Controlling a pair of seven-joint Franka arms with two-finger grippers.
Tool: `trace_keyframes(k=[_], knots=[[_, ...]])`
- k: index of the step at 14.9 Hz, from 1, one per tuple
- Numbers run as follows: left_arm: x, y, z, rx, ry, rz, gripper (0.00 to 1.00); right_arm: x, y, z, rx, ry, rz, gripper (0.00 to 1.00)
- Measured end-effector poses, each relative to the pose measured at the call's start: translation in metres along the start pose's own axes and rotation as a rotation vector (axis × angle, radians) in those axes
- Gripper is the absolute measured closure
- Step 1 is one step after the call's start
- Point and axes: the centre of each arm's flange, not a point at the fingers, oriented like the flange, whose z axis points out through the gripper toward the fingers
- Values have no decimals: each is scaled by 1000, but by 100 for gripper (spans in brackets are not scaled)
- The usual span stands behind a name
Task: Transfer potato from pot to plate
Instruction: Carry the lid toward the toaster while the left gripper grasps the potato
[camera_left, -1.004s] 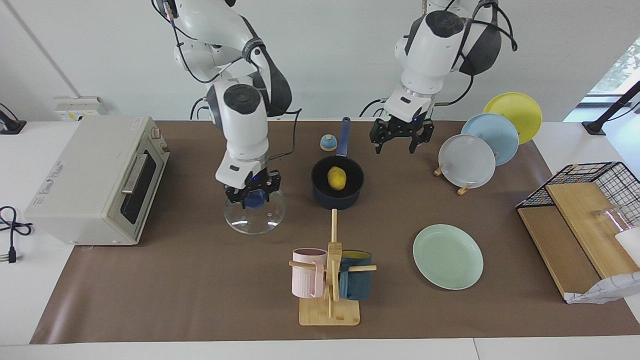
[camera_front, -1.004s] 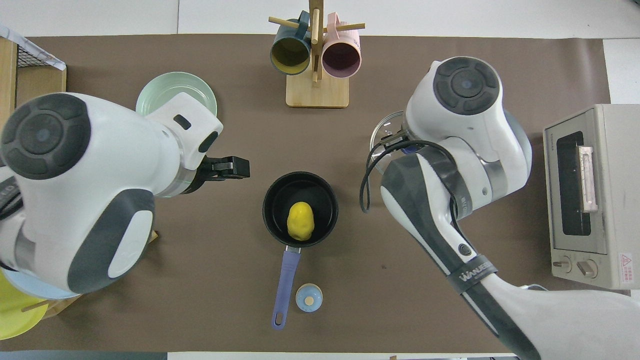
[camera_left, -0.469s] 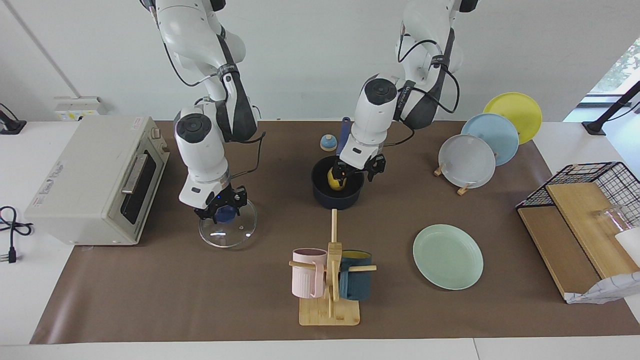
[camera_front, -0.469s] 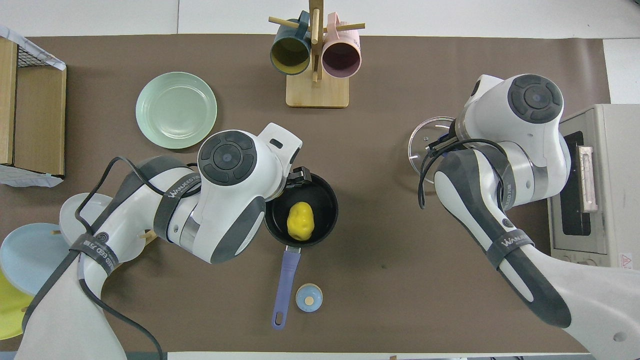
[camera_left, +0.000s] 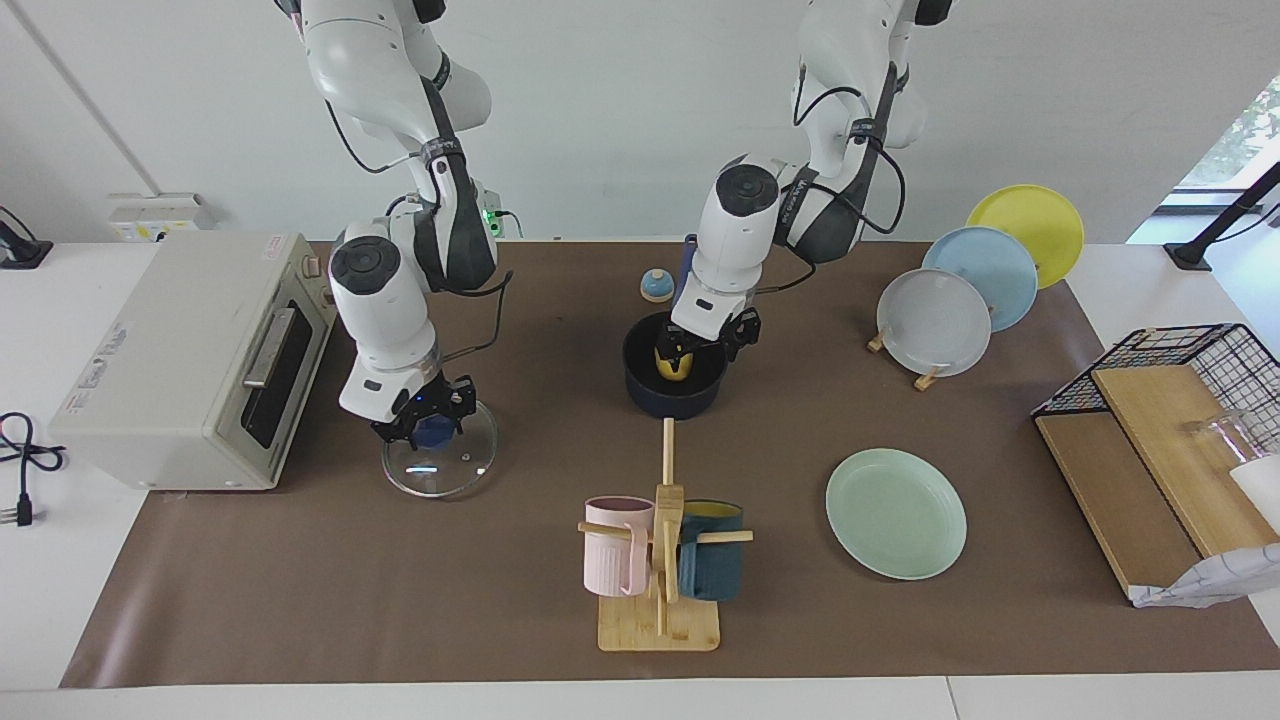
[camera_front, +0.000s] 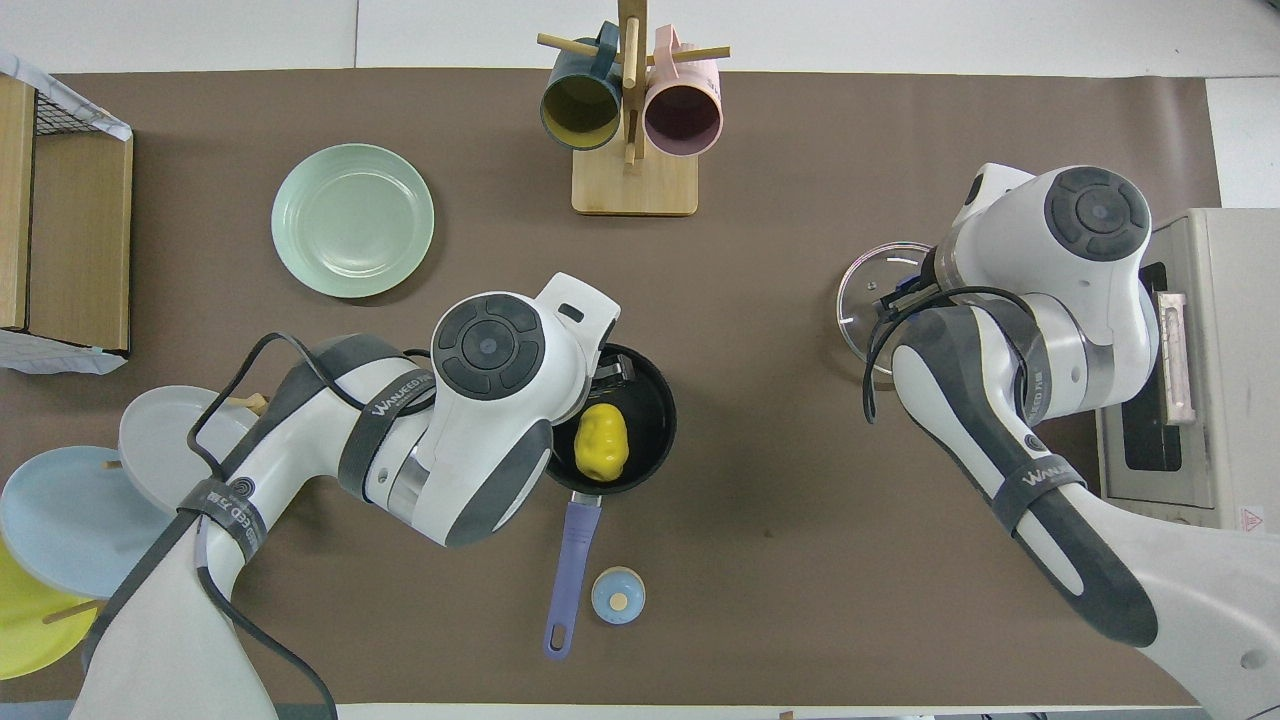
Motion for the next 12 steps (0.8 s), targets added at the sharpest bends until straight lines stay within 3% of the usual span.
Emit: trace_keyframes(k=[10, 12], knots=[[-24, 13, 32, 16, -15, -19, 0, -17, 21, 15, -5, 15, 7, 31], [-25, 14, 34, 19, -17, -20, 0, -18, 21, 12, -6, 19, 7, 14]])
